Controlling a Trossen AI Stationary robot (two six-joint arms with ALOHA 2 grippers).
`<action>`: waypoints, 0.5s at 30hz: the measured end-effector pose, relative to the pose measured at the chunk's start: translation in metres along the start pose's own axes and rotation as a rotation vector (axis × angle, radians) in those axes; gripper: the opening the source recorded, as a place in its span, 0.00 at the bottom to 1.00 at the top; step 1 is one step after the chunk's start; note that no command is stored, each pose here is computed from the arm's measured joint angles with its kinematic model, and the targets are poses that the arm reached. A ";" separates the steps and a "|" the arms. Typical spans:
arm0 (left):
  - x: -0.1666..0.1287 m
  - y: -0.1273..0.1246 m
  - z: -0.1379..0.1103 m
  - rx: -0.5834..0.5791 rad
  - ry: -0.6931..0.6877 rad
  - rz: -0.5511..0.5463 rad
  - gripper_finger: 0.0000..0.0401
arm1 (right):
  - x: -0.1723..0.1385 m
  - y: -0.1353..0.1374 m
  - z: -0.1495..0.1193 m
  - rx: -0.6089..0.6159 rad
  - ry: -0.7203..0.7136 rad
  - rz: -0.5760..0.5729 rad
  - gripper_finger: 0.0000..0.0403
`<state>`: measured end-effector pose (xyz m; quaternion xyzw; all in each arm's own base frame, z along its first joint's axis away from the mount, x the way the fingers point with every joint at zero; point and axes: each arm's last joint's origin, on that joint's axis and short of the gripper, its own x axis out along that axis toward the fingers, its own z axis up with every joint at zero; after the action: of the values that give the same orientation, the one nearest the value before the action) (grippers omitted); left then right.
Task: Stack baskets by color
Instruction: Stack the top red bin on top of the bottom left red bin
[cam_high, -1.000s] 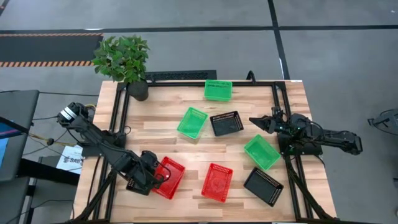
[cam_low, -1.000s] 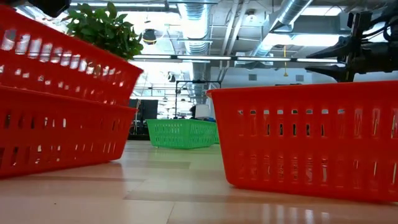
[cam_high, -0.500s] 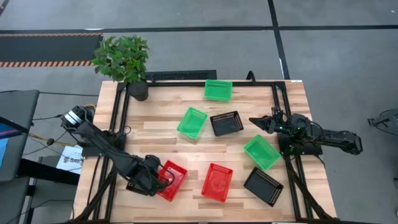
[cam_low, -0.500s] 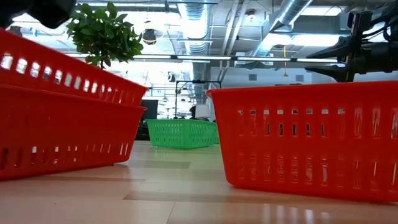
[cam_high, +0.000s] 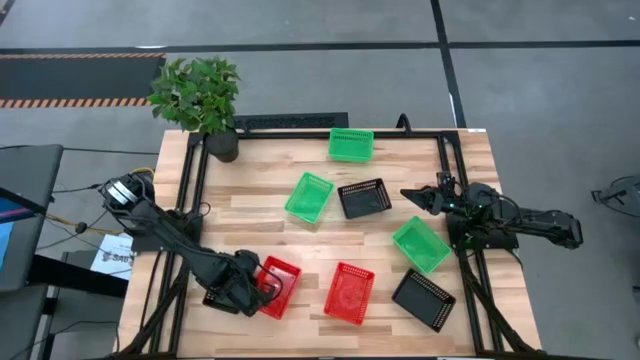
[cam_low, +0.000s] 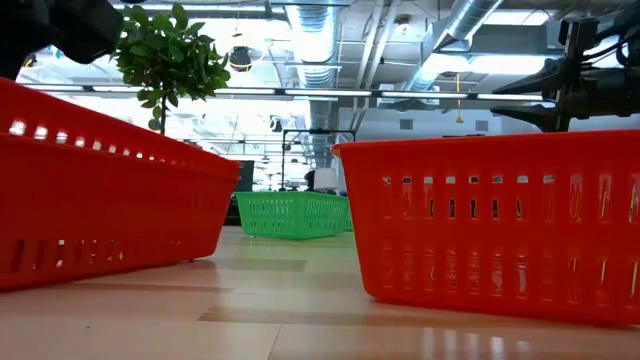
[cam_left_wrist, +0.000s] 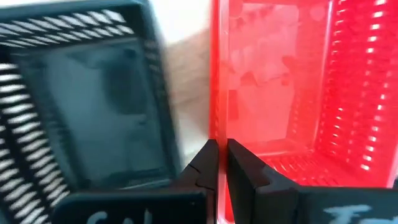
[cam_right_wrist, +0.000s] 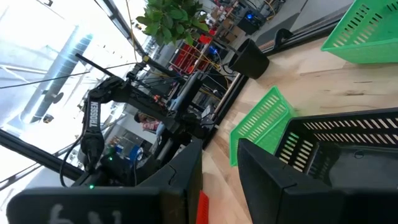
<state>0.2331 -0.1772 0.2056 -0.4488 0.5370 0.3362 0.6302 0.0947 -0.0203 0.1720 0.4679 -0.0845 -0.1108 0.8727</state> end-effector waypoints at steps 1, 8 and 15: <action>0.003 -0.003 0.000 0.009 0.010 -0.012 0.00 | 0.000 0.000 0.000 0.000 0.000 0.001 0.31; 0.003 -0.007 0.014 0.001 -0.017 -0.021 0.00 | 0.000 0.000 0.000 0.010 -0.001 0.002 0.31; 0.004 -0.011 0.024 0.097 -0.022 -0.042 0.00 | 0.000 0.001 -0.001 0.019 0.038 0.026 0.31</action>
<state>0.2532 -0.1589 0.2041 -0.4252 0.5360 0.3016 0.6641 0.0950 -0.0190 0.1720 0.4772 -0.0748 -0.0899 0.8710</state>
